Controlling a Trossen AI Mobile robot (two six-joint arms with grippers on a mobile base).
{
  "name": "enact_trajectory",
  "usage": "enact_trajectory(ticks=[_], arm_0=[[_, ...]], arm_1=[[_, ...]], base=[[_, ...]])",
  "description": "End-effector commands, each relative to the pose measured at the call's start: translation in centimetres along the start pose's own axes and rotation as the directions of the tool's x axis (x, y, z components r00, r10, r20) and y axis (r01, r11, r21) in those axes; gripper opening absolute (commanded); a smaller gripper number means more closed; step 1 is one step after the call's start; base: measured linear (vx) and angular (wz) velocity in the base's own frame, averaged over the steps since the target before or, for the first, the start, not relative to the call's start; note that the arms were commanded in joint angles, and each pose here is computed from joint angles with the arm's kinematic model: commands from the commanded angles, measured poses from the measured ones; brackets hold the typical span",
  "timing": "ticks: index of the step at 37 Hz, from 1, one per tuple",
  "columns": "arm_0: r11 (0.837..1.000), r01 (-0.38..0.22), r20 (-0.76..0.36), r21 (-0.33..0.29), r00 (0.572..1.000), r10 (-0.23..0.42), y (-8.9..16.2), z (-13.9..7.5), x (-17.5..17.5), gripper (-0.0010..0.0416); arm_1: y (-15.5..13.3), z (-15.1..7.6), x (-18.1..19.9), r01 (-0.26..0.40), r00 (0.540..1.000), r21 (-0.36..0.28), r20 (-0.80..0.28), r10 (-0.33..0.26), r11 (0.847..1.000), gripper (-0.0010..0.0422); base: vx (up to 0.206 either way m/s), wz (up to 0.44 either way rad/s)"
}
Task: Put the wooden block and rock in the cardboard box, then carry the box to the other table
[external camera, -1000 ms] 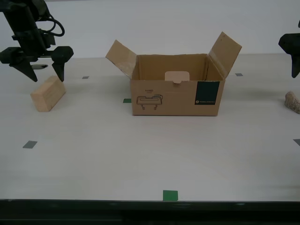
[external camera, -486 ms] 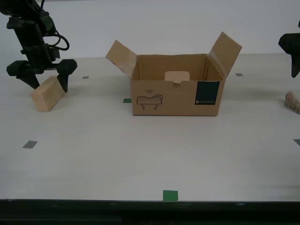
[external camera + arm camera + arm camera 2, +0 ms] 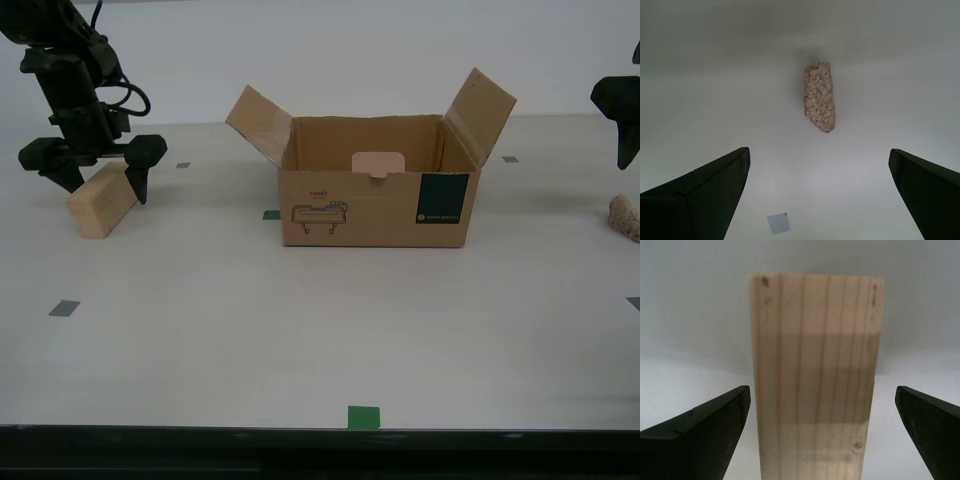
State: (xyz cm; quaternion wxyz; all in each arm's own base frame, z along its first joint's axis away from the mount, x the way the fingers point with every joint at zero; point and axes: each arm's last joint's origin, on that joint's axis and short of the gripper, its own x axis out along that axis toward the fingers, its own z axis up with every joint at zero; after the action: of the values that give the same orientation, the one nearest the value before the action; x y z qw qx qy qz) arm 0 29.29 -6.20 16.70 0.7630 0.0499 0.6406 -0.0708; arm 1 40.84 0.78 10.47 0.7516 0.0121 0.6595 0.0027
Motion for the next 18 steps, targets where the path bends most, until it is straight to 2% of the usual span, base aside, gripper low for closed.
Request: enact_trajectory(ticks=[1,5,14,18], arm_0=[[1.0,-0.021,-0.04,-0.023,0.999,0.02,0.1,0.1,1.2,0.0387],[1.0,-0.021,-0.061,-0.023,0.998,0.02,0.1,0.2,2.4,0.0387],[1.0,-0.017,-0.021,-0.025,1.0,0.016,0.0,1.1,3.1,0.0387],[0.999,-0.001,-0.034,-0.053,0.999,-0.001,0.0,1.0,3.5,0.0387]], arm_1=[[0.0,-0.1,0.1,0.002,1.0,-0.008,-0.001,-0.002,1.0,0.0398],[0.0,-0.1,0.1,0.002,1.0,-0.008,-0.001,-0.002,1.0,0.0398],[0.0,-0.2,0.1,0.003,1.0,-0.009,-0.013,-0.003,1.0,0.0398],[0.0,-0.2,0.1,0.003,1.0,-0.009,-0.013,-0.003,1.0,0.0398]], base=[[0.0,0.0],[0.0,0.0],[0.0,0.0],[0.0,0.0]])
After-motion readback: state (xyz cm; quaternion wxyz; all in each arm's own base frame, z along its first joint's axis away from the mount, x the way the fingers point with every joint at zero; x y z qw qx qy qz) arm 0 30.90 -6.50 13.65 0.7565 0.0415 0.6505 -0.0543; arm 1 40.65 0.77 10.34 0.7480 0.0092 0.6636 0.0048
